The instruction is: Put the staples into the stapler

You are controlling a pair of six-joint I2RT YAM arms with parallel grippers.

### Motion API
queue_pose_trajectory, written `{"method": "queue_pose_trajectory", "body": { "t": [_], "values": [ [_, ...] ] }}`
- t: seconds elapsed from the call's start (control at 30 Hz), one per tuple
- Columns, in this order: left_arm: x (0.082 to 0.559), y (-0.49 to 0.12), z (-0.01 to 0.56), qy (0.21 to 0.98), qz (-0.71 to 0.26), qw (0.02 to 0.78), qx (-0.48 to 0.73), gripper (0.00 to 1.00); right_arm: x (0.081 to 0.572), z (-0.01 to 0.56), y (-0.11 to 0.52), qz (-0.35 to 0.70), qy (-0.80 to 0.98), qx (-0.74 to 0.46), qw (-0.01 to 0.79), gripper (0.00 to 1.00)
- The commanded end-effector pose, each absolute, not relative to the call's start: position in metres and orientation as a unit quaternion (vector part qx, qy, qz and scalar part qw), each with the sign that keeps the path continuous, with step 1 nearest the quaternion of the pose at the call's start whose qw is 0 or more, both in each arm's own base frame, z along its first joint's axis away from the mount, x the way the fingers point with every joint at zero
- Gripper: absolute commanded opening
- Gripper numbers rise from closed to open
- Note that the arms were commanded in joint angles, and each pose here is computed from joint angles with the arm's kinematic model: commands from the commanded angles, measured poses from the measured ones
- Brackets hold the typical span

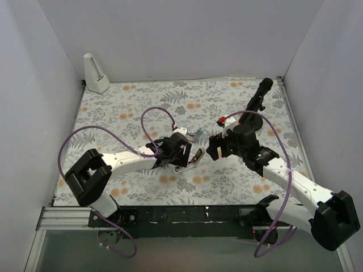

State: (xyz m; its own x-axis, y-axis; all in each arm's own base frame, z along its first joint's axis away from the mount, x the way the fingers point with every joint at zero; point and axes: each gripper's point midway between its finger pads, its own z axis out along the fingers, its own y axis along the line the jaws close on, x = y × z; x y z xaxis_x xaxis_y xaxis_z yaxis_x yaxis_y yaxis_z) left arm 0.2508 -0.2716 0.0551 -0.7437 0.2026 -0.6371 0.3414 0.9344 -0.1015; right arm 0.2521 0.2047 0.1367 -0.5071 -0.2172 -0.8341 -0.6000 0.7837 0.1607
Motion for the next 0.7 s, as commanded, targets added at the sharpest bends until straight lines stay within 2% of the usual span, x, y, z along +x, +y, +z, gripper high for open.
{"method": "queue_pose_trajectory", "body": {
  "t": [0.0, 0.67],
  "values": [
    [0.252, -0.278, 0.065, 0.923, -0.111, 0.332, 0.159, 0.66, 0.262, 0.158, 0.209, 0.223, 0.825, -0.243, 0.459, 0.86],
    [0.247, -0.281, 0.077, 0.912, -0.122, 0.342, 0.19, 0.67, 0.262, 0.156, 0.208, 0.222, 0.826, -0.244, 0.457, 0.86]
  ]
}}
